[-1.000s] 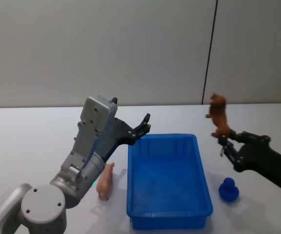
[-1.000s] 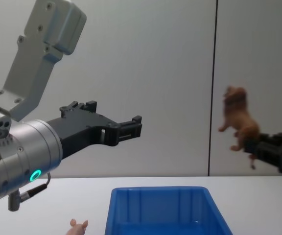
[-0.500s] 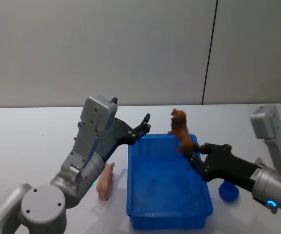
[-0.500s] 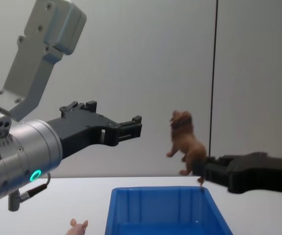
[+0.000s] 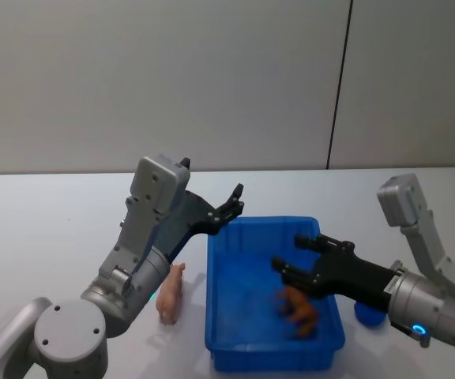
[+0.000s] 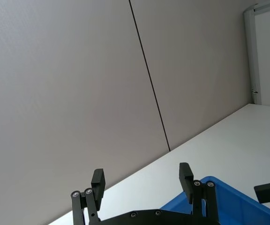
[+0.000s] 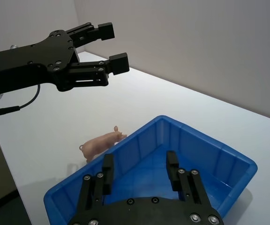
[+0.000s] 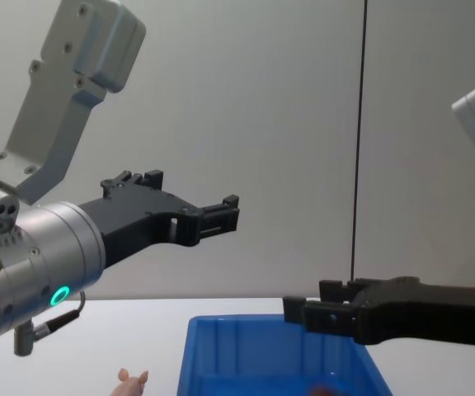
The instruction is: Pick up the two dolls from the table and place them into the box.
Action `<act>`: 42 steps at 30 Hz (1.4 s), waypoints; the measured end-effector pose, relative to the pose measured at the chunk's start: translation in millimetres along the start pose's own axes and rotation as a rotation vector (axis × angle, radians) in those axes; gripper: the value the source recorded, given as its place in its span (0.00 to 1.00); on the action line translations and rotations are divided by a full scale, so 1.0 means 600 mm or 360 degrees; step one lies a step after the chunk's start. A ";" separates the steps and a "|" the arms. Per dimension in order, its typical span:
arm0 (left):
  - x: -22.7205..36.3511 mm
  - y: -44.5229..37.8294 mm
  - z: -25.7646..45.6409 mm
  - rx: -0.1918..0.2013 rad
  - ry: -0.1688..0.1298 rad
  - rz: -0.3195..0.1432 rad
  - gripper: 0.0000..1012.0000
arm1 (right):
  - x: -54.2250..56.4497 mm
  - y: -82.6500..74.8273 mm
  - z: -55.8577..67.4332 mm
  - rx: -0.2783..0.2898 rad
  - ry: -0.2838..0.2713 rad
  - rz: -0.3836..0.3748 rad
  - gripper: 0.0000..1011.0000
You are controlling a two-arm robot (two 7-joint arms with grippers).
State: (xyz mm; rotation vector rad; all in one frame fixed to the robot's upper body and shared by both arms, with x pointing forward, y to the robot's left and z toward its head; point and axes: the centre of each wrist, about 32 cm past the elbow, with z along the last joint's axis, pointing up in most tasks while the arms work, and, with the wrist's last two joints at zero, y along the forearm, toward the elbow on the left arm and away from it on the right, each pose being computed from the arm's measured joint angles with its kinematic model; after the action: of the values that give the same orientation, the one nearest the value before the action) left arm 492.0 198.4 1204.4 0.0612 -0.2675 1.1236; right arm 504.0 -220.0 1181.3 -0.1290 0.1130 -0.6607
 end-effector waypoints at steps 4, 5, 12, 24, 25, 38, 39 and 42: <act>0.0000 0.000 0.000 0.0000 0.0000 0.0000 0.99 | 0.001 0.002 0.000 0.0005 -0.0006 -0.0009 0.75; 0.0000 0.000 0.000 0.0000 0.0000 0.0000 0.99 | 0.001 0.002 0.000 0.0008 -0.0009 -0.0013 0.78; 0.0000 0.000 0.000 0.0000 0.0000 0.0000 0.99 | 0.005 -0.011 0.000 0.0030 -0.0029 -0.0074 0.96; 0.0000 0.000 0.000 0.0000 0.0000 0.0000 0.99 | 0.015 -0.065 -0.018 0.0002 -0.0018 -0.0212 0.99; 0.0000 0.000 0.000 0.0000 0.0000 0.0000 0.99 | 0.016 -0.069 -0.020 -0.0003 -0.0017 -0.0219 0.99; 0.0000 0.000 0.000 0.0000 0.0000 0.0000 0.99 | 0.034 -0.108 -0.049 -0.0132 0.0000 -0.0310 0.99; 0.0000 0.000 0.000 0.0000 0.0000 0.0000 0.99 | 0.036 -0.110 -0.051 -0.0142 0.0001 -0.0315 0.99; 0.0000 0.000 0.000 0.0000 0.0000 0.0000 0.99 | 0.041 -0.113 -0.058 -0.0170 0.0005 -0.0329 0.99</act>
State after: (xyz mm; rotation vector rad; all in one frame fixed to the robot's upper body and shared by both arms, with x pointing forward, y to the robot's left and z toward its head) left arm 492.0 198.4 1204.4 0.0611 -0.2676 1.1237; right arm 477.2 -291.0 1155.7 -0.2450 0.1392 -0.8612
